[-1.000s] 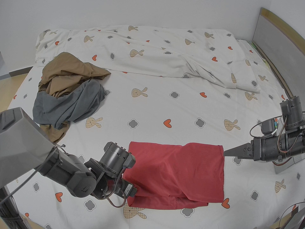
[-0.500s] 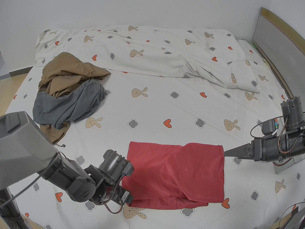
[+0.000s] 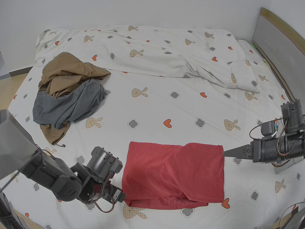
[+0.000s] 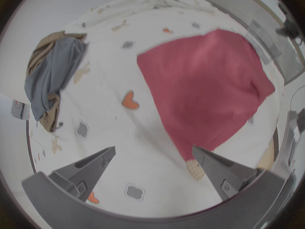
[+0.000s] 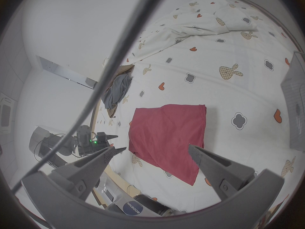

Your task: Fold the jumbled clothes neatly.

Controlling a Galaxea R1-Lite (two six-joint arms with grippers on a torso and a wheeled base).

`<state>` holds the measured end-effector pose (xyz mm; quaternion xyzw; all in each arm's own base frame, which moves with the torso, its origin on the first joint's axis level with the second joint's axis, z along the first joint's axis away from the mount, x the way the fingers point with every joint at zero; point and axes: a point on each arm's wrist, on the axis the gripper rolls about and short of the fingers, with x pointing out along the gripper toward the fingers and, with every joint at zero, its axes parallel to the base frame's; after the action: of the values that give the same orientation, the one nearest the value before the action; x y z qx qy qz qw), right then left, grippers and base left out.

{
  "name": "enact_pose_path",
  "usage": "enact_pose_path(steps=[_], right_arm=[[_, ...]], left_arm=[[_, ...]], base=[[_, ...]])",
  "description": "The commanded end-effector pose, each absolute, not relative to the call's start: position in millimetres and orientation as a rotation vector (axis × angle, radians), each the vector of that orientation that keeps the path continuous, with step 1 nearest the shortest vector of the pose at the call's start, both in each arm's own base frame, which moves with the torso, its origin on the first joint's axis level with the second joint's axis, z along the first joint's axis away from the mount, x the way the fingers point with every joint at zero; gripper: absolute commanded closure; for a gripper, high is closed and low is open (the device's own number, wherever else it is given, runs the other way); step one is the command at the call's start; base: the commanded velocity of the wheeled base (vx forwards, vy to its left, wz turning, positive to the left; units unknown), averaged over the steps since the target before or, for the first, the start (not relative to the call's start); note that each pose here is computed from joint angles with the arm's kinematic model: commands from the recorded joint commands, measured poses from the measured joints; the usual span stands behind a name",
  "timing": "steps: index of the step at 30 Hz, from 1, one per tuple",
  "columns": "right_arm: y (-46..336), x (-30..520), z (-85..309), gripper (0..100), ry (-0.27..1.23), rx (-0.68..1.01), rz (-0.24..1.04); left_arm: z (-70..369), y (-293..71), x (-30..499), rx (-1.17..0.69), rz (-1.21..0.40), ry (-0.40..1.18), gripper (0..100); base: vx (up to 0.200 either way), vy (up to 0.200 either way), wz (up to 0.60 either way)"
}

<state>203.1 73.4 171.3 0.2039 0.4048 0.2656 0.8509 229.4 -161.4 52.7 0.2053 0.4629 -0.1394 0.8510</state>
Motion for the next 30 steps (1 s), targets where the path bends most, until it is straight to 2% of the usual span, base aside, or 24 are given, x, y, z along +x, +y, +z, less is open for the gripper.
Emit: enact_pose_path(steps=[1,6,8,13,18,21,27,30], right_arm=[[75.3,203.4,168.1,0,0.867,0.427,0.563],[85.1,203.1,167.1,0,0.885,0.410,0.600],[92.6,206.6,161.5,0,0.914,0.396,0.614],[102.6,212.2,152.1,0,0.963,0.382,0.629],[112.6,222.8,142.8,0,1.006,0.373,0.631],[121.6,228.9,141.6,0,1.019,0.375,0.644],[170.9,259.3,137.1,0,1.086,0.443,0.687],[180.3,262.3,129.9,0,1.118,0.447,0.690]], left_arm=[[103.5,-162.3,237.3,0.337,-0.302,0.797,0],[120.0,-178.2,252.8,0.291,-0.344,0.728,0],[121.4,-197.7,275.8,0.228,-0.384,0.711,0],[103.2,-232.1,304.4,0.199,-0.405,0.716,0],[84.6,-261.0,305.3,0.229,-0.455,0.733,0],[74.6,-263.8,304.7,0.245,-0.458,0.755,0],[61.7,-253.9,306.1,0.255,-0.442,0.801,0],[53.9,-245.4,316.3,0.245,-0.429,0.822,0]], base=[[0.000,0.000,0.00],[0.000,0.000,0.00],[0.000,0.000,0.00],[0.000,0.000,0.00],[0.000,0.000,0.00],[0.000,0.000,0.00],[0.000,0.000,0.00],[0.000,0.000,0.00]])
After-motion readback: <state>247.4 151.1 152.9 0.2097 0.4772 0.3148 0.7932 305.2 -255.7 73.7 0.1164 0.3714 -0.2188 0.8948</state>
